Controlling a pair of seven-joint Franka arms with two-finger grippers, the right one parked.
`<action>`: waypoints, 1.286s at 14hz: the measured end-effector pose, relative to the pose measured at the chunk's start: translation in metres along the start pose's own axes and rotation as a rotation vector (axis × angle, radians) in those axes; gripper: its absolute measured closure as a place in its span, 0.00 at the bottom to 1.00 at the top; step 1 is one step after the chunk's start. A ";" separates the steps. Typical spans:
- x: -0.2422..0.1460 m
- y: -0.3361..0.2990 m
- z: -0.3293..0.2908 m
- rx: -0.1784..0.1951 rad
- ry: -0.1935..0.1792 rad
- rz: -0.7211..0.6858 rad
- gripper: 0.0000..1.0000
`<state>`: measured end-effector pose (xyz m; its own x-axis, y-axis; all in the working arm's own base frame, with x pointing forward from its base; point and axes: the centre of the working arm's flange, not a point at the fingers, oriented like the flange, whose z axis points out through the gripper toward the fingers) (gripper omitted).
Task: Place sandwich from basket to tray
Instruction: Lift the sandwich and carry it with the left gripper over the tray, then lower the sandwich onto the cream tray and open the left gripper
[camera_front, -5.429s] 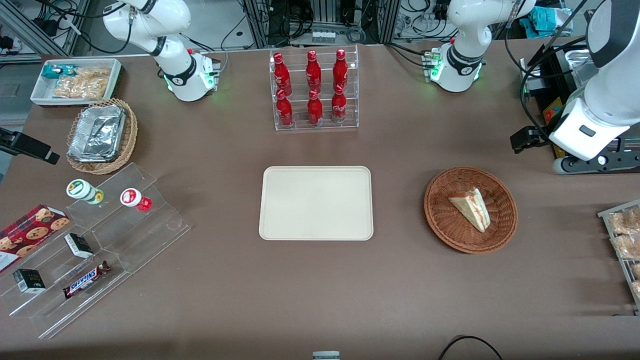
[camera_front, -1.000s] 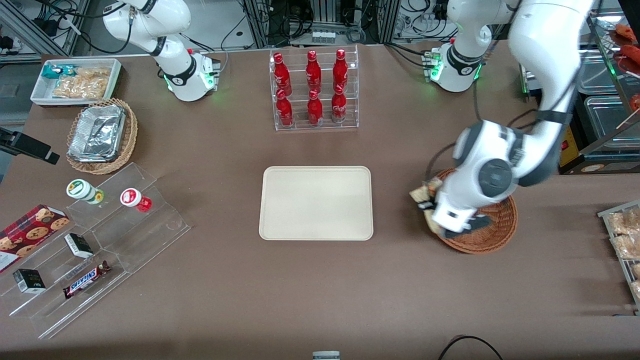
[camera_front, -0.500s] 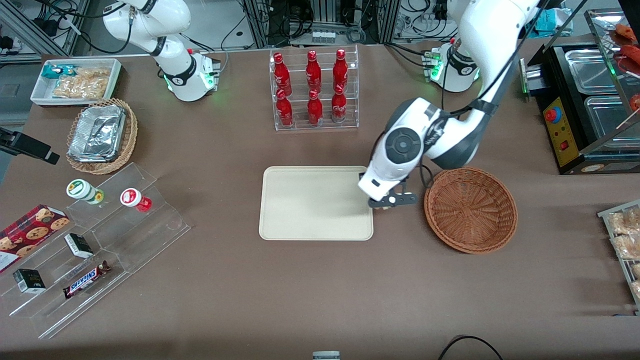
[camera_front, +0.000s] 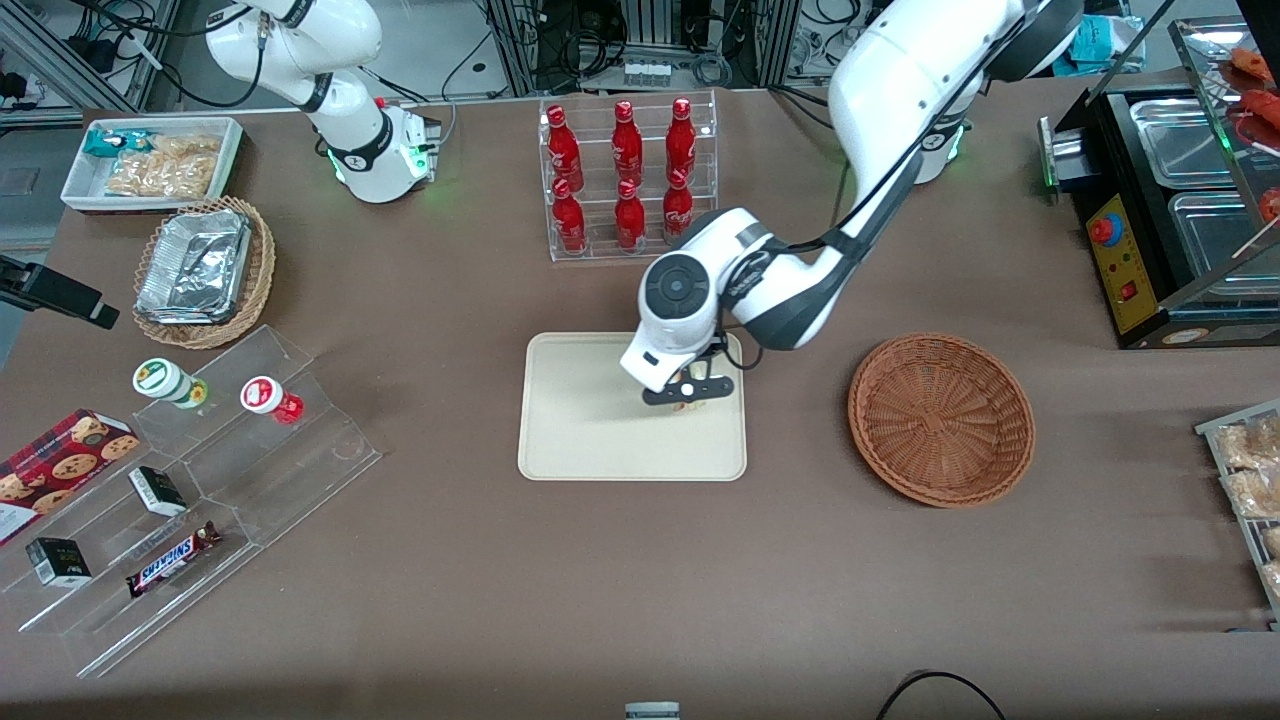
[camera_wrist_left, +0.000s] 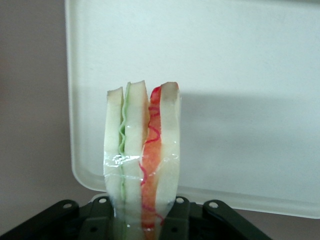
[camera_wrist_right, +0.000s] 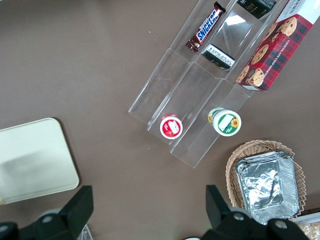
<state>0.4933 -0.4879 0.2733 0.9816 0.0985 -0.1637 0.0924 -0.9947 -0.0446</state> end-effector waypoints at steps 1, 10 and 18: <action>-0.003 0.008 0.004 -0.007 0.001 0.003 0.68; -0.012 0.028 0.019 -0.007 0.010 0.022 0.58; 0.003 0.036 0.041 -0.052 0.021 0.013 0.44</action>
<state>0.4924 -0.5226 0.2312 0.9860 0.0857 -0.1428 0.0878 -0.9961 0.0090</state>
